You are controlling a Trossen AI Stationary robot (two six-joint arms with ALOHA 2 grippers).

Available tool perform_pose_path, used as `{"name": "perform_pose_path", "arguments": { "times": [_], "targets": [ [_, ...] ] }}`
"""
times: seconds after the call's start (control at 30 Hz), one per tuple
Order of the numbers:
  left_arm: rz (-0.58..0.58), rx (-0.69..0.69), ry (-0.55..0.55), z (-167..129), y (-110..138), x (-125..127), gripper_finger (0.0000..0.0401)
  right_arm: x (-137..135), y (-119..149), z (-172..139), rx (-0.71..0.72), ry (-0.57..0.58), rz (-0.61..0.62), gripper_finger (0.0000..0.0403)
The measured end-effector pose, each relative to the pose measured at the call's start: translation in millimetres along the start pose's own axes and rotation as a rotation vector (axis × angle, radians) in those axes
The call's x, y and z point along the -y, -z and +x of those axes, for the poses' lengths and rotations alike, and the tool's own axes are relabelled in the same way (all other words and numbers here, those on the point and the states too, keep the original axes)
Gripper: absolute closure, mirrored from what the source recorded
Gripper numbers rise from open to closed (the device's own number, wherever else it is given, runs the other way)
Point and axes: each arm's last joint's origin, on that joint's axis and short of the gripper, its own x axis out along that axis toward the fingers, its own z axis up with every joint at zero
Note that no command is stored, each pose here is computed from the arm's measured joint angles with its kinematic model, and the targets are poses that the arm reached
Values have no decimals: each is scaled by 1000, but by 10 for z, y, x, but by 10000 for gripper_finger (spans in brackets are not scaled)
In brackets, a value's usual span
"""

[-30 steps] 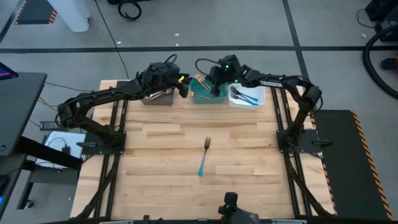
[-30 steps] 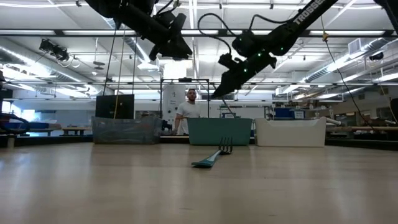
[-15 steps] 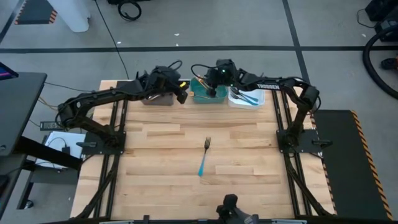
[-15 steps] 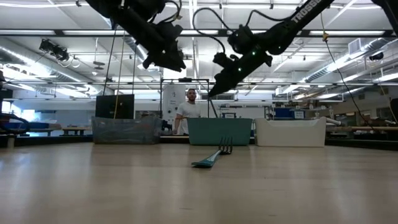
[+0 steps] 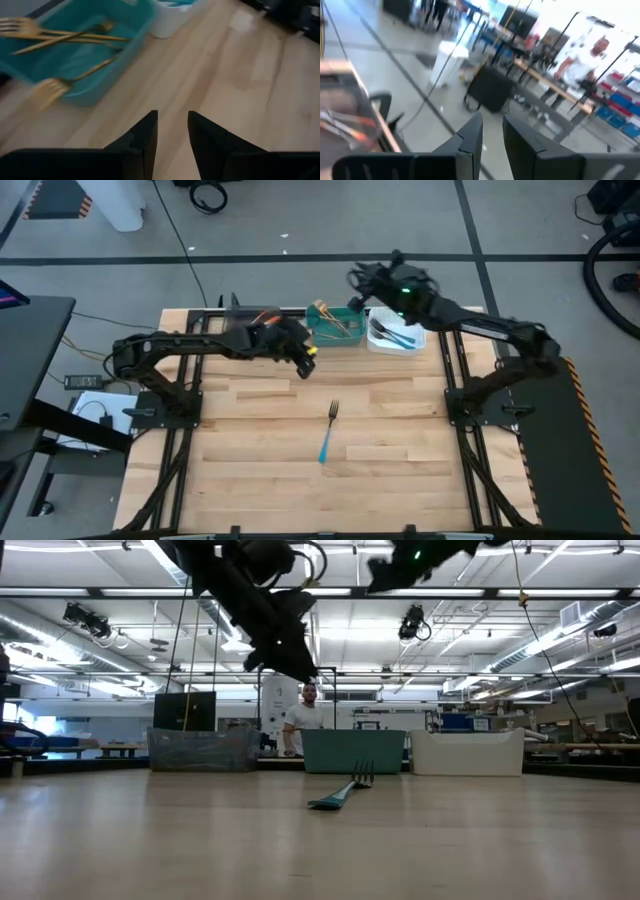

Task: Sort silverware by color (type)
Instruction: Put the blue fork into the white bin

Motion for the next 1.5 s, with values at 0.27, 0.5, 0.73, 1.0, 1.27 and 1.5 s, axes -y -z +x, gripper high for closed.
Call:
{"name": "perform_pose_path", "arguments": {
  "times": [0.27,0.5,0.73,1.0,1.27,1.5],
  "targets": [
    [-72,-92,62,261,282,396,285,149,-439,-811,143,0,202,320],
    [-170,-176,108,356,569,775,285,-23,-428,-1156,43,-111,298,320],
    [-202,-240,137,385,912,1179,285,-424,-334,-1403,-98,-371,287,321],
    [-262,-237,163,488,1185,1456,285,-749,-273,-1534,-188,-481,280,321],
    [-275,-238,115,624,1294,1439,285,-861,-246,-1512,-213,-488,262,322],
    [-284,-228,89,700,1284,1374,285,-872,-244,-1505,-214,-491,262,322]
  ]
}}
